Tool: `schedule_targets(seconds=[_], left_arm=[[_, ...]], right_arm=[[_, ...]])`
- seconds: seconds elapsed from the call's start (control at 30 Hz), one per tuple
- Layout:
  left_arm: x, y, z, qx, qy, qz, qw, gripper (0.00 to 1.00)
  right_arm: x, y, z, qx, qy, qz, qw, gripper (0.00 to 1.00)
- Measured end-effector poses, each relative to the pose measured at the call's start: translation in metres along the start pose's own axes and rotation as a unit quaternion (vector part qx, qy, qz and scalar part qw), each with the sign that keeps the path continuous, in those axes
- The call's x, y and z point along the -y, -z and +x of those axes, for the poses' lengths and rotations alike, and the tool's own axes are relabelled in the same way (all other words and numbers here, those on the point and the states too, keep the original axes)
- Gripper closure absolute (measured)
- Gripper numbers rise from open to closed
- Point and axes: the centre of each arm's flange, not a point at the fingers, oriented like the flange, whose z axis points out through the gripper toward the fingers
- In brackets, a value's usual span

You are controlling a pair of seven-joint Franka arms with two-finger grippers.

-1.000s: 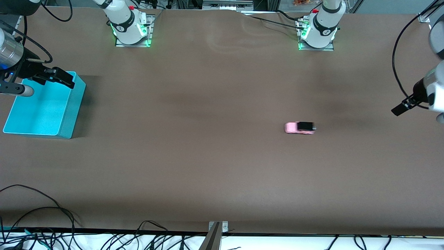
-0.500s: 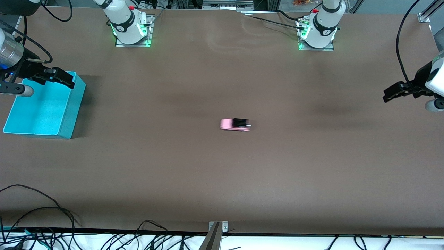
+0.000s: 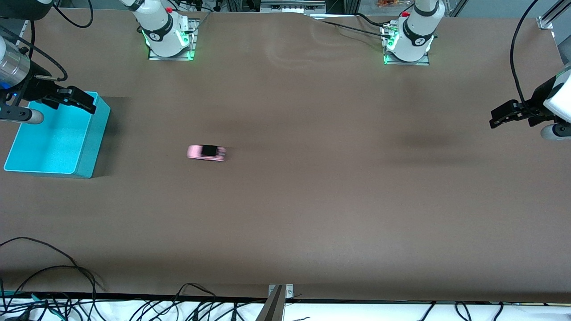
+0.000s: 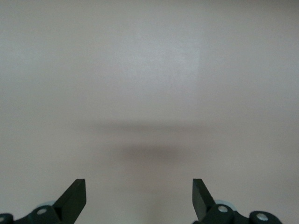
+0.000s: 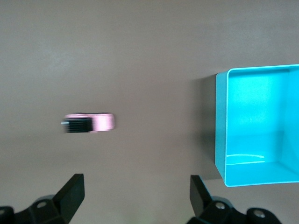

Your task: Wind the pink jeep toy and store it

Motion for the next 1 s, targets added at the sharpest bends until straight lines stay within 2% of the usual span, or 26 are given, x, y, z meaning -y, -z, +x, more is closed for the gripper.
schedule_targets(seconds=[1.0], left_arm=[[-0.013, 0.004, 0.000, -0.002, -0.051, 0.000, 0.999, 0.00]], right_arm=[[0.000, -0.005, 0.002, 0.005, -0.001, -0.001, 1.000, 0.00]])
